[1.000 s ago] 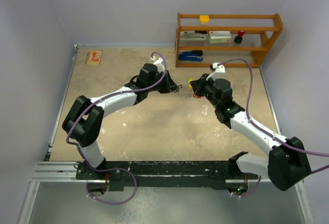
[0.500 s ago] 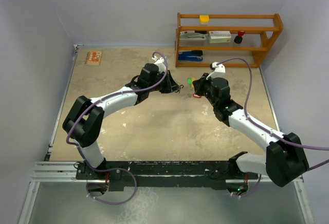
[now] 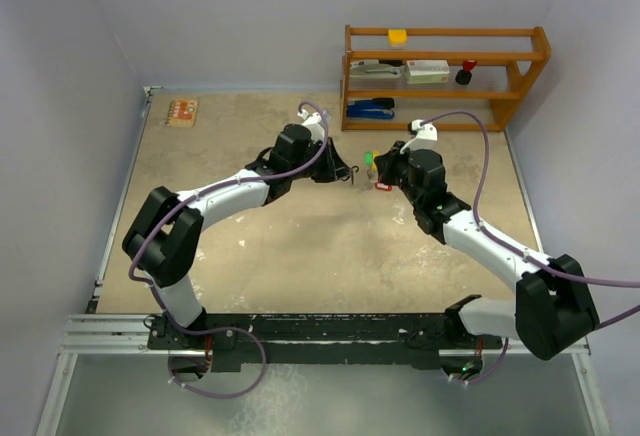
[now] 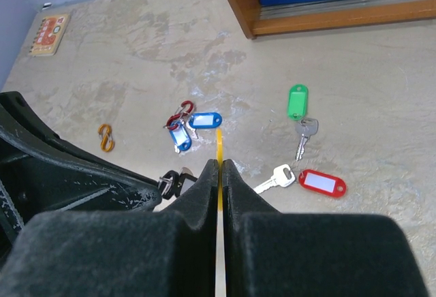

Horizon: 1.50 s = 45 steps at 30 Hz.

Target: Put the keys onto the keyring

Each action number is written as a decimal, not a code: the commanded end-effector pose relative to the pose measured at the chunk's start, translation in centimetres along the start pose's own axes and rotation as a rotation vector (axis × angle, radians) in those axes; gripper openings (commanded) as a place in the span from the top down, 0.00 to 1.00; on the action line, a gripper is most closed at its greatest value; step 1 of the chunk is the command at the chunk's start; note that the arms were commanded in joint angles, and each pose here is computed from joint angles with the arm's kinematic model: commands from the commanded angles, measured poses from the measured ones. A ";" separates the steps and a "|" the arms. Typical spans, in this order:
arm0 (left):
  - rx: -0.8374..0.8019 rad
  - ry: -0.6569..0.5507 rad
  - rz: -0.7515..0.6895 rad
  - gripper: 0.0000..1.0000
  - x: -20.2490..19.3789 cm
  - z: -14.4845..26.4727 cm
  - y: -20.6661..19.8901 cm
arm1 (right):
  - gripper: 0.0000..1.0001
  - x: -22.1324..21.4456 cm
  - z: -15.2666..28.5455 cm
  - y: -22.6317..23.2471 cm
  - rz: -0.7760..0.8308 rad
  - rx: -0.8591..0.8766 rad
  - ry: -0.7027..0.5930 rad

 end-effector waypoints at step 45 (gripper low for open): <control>-0.062 -0.052 -0.028 1.00 1.5 -1.8 -2.6 | 1.00 1.5 -0.5 2.5 -0.024 0.072 -0.049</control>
Point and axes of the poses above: each gripper's point midway between its finger pads, its own z axis back along the fingers, its own y axis along the line the jaws close on, x = y × z, the point moved 10 cm from there along z, back along the fingers, and after that the axes turned 8 degrees about -z, right-handed, at the moved point
